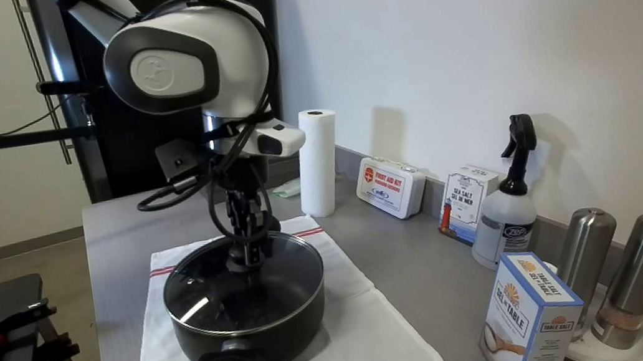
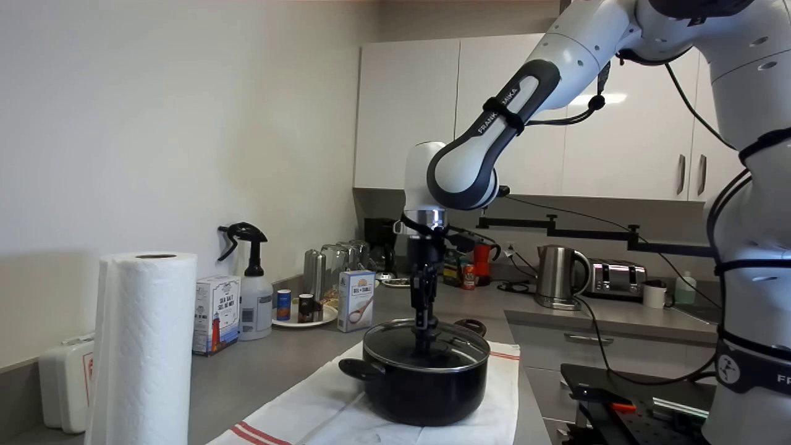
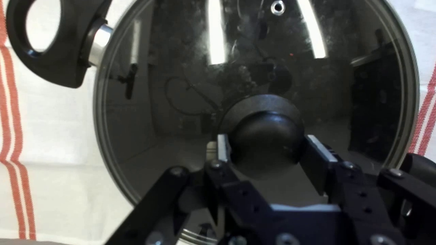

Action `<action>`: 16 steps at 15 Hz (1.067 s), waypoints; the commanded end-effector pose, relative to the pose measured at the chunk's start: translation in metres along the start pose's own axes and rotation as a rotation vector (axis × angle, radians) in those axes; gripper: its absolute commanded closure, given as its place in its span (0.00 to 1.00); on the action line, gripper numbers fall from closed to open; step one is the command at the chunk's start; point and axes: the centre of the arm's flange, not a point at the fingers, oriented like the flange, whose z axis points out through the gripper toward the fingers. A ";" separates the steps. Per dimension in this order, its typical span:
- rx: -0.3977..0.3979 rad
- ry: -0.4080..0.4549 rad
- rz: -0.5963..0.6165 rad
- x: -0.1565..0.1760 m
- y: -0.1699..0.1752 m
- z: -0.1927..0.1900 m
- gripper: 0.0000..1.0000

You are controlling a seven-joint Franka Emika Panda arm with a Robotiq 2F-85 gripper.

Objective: Put the glass lid on the black pot

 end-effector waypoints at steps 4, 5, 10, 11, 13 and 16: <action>-0.002 0.006 0.009 -0.005 -0.005 -0.010 0.00; -0.002 0.009 0.008 -0.005 -0.005 -0.011 0.00; -0.002 0.016 0.009 -0.005 -0.005 -0.015 0.00; -0.003 0.019 0.009 -0.005 -0.005 -0.016 0.00; -0.005 0.023 0.012 -0.006 -0.005 -0.018 0.00; -0.001 0.023 0.002 0.001 0.000 -0.012 0.00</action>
